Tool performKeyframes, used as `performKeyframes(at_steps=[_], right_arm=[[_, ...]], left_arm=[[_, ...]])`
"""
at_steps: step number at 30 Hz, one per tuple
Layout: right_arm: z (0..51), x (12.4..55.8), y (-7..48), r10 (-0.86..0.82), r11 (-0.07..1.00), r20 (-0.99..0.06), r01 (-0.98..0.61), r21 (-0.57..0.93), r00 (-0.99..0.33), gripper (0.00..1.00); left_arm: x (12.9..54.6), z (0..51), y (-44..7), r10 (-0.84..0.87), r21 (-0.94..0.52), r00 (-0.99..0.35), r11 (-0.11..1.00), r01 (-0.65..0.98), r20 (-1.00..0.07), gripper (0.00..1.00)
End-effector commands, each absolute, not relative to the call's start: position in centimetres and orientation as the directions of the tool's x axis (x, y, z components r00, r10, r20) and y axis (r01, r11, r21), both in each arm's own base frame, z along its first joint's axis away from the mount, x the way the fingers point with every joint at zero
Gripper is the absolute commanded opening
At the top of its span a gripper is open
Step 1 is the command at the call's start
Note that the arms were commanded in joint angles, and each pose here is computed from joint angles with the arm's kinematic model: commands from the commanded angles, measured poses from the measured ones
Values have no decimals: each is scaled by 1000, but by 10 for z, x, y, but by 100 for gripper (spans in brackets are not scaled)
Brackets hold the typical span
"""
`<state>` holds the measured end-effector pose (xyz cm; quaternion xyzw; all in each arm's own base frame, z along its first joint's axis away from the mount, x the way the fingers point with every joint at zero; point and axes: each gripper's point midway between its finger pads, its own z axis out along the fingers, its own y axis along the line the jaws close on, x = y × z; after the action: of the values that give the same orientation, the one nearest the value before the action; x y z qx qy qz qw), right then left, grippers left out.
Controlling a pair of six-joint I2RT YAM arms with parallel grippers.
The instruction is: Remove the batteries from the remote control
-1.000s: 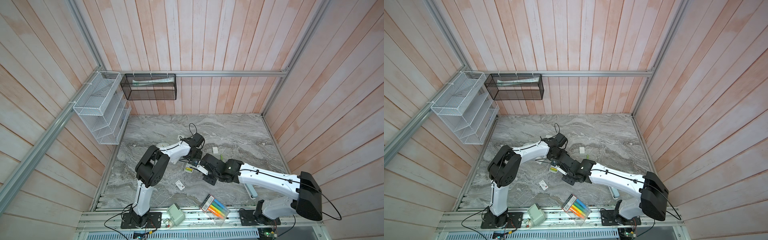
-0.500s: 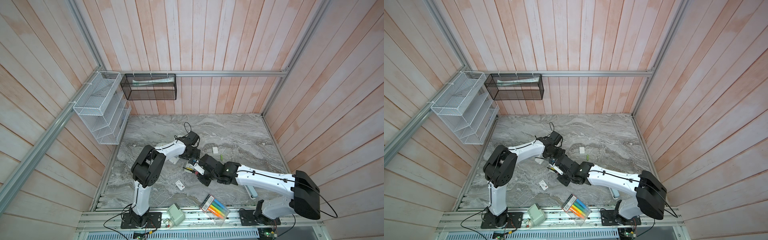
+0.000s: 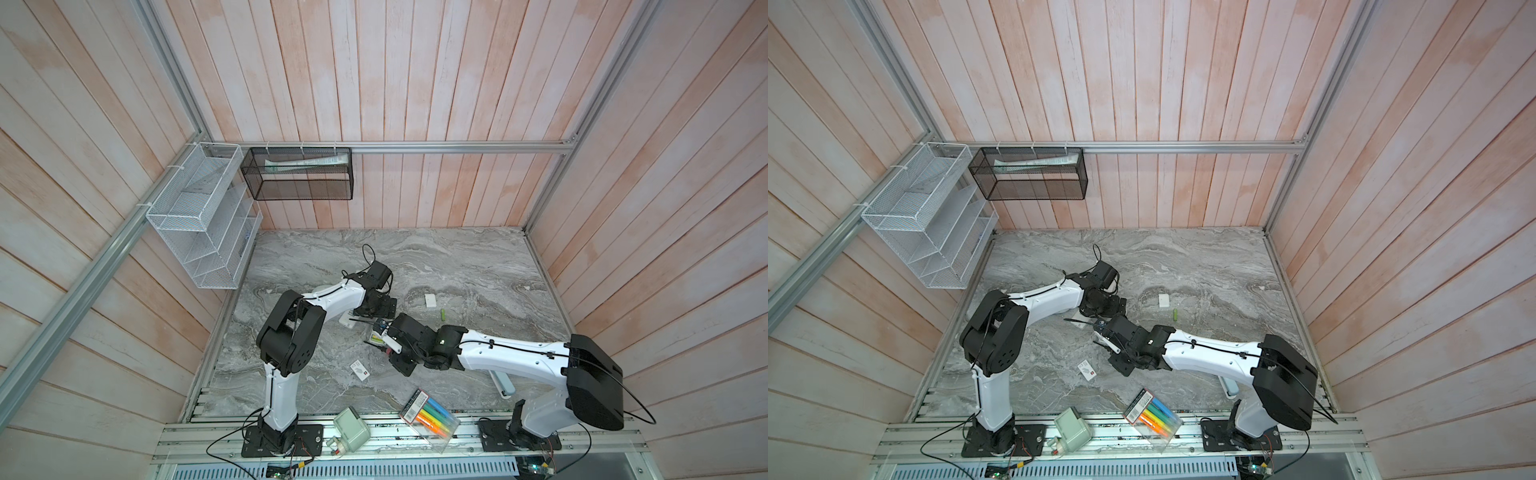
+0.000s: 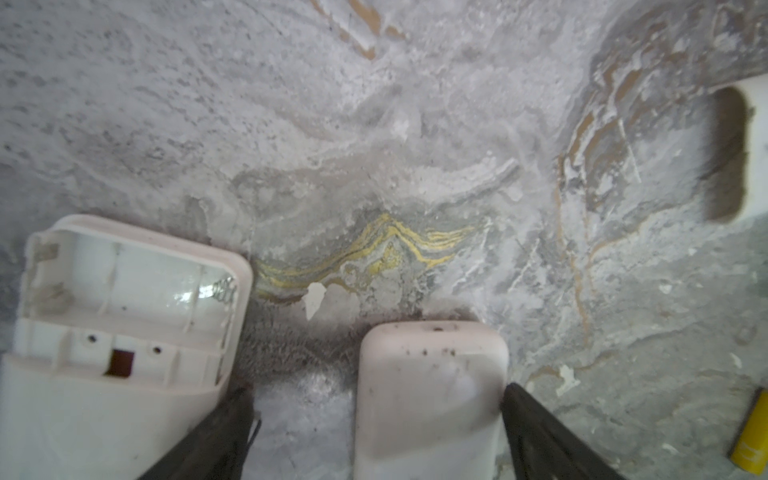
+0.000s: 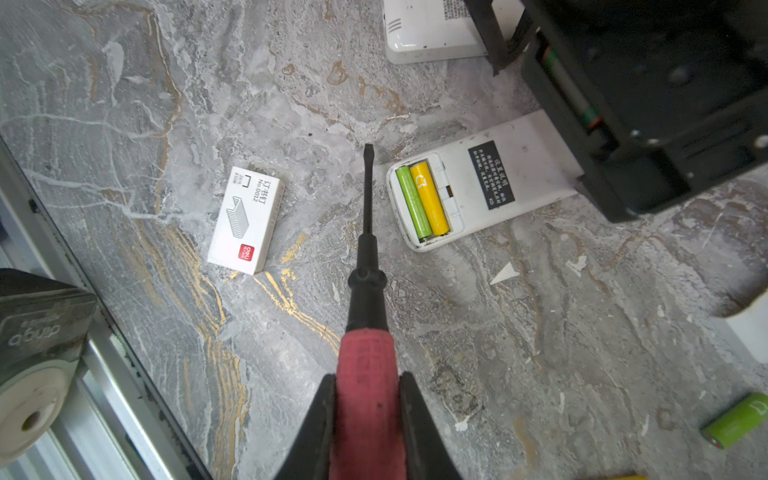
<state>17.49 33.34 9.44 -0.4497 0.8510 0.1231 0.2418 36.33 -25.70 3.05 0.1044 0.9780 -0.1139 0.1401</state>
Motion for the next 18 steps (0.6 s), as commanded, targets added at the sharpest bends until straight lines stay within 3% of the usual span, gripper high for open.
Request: performKeyframes(at_steps=[1,18], right_arm=[[97,182,337,-688,603,-523,-797,-29,-502,0],[82,178,284,-692,687,-419,-715,-131,-589,0]], left_arm=[[357,33,-249,180,-185,-942,954,238,-283,95],[363,42,-249,172,-191,-936,953,237,-307,100]])
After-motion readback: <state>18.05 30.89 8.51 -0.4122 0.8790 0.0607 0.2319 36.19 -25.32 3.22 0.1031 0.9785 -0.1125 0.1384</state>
